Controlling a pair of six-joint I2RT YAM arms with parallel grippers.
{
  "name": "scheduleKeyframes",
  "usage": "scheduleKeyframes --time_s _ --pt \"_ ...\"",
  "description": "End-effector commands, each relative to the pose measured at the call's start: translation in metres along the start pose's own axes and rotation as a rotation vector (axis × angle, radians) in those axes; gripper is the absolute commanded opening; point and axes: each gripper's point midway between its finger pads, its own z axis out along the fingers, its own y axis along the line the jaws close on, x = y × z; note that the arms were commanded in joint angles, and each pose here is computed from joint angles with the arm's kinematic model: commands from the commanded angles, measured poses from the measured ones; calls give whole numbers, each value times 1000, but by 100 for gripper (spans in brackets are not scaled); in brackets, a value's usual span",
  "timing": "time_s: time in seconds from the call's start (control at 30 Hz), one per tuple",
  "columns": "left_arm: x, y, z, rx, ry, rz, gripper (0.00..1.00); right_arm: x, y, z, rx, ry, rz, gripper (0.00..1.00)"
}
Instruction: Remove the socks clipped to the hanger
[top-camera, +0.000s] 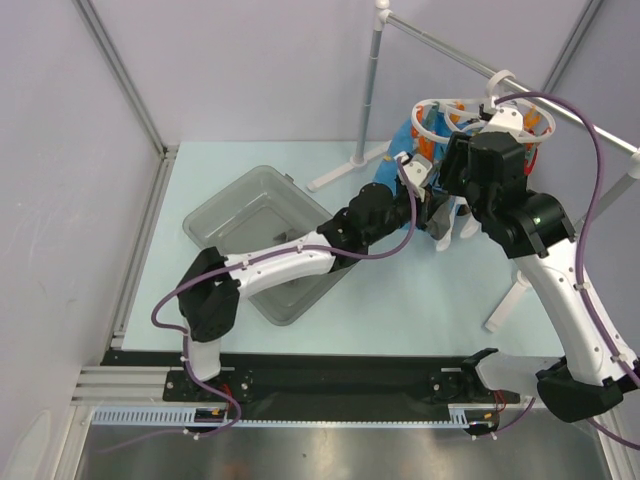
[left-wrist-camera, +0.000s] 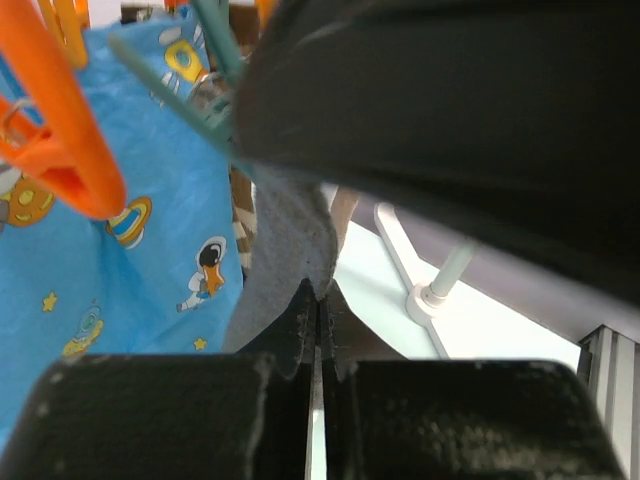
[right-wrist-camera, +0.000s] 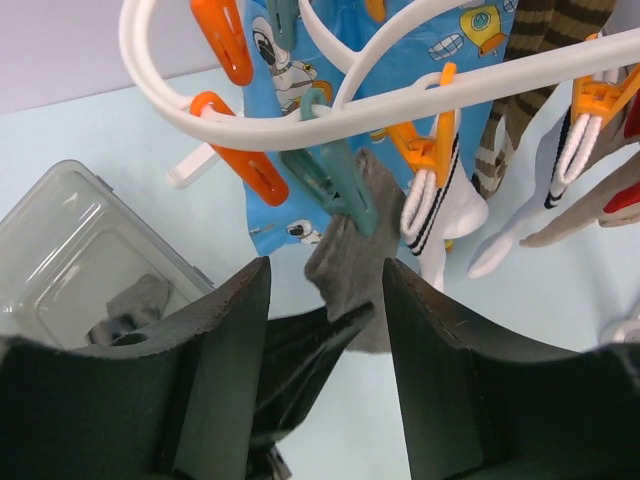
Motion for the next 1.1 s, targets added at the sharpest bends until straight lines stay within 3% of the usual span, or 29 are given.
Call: scheduleKeyframes --time_s 0.0,0.4,1.07 --pt "-48 -10 -17 -16 -92 45 0 -30 -1 -1 15 -93 34 54" --pt "-56 -19 -23 -31 -116 54 0 -30 -2 26 71 -92 -4 53" --pt "-51 -25 -24 -69 -118 105 0 -26 3 36 62 -92 13 52"
